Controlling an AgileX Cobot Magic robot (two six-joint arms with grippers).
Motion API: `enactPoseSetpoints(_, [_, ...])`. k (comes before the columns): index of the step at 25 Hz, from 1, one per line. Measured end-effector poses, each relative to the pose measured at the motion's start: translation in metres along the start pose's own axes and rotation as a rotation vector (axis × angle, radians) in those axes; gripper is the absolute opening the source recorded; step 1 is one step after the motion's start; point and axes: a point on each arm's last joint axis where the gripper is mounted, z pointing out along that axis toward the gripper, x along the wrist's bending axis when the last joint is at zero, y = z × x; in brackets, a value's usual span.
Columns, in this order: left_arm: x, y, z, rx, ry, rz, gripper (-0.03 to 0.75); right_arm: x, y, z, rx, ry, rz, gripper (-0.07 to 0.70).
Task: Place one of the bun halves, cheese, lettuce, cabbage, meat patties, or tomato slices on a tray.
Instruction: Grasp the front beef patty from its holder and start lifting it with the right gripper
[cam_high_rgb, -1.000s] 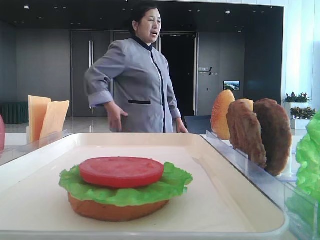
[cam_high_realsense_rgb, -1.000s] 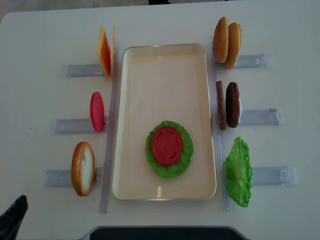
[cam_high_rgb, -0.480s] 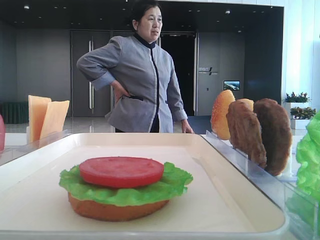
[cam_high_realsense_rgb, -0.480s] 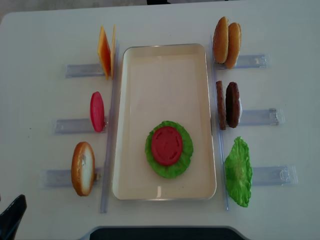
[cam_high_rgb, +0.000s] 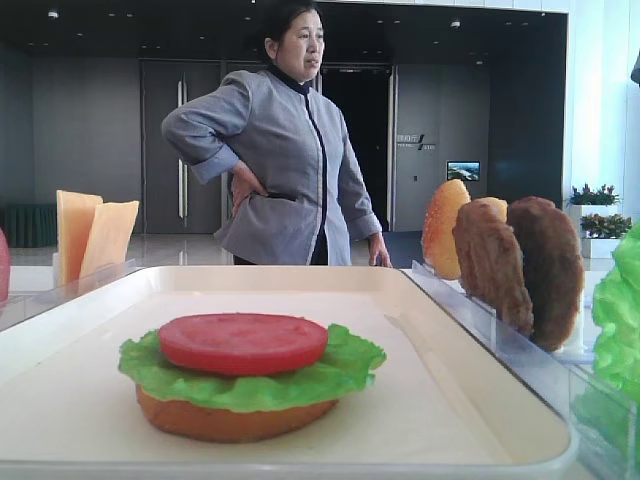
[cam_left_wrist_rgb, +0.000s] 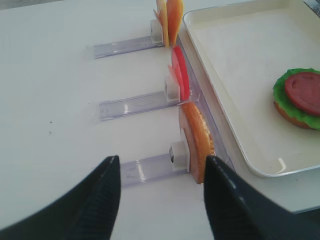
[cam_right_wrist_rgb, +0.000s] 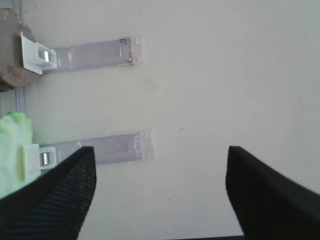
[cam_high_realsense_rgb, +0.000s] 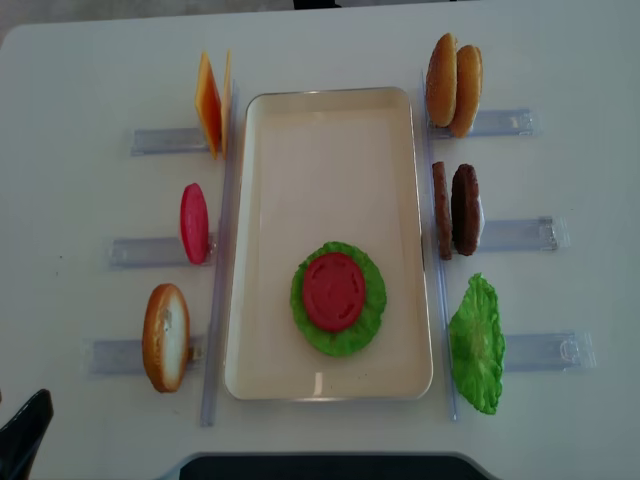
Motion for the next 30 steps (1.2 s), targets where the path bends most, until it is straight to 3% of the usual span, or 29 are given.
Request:
enactPoseSetpoints(23, [0.000,0.000,0.000,0.000,0.000,0.000,0.408,-0.014,0.076,0.041,0.131,-0.052,-0.001,0.514])
enactPoseSetpoints(30, [0.000,0.000,0.000,0.000,0.000,0.000,0.408,0.003,0.076,0.042,0.139,-0.035,-0.027,0.514])
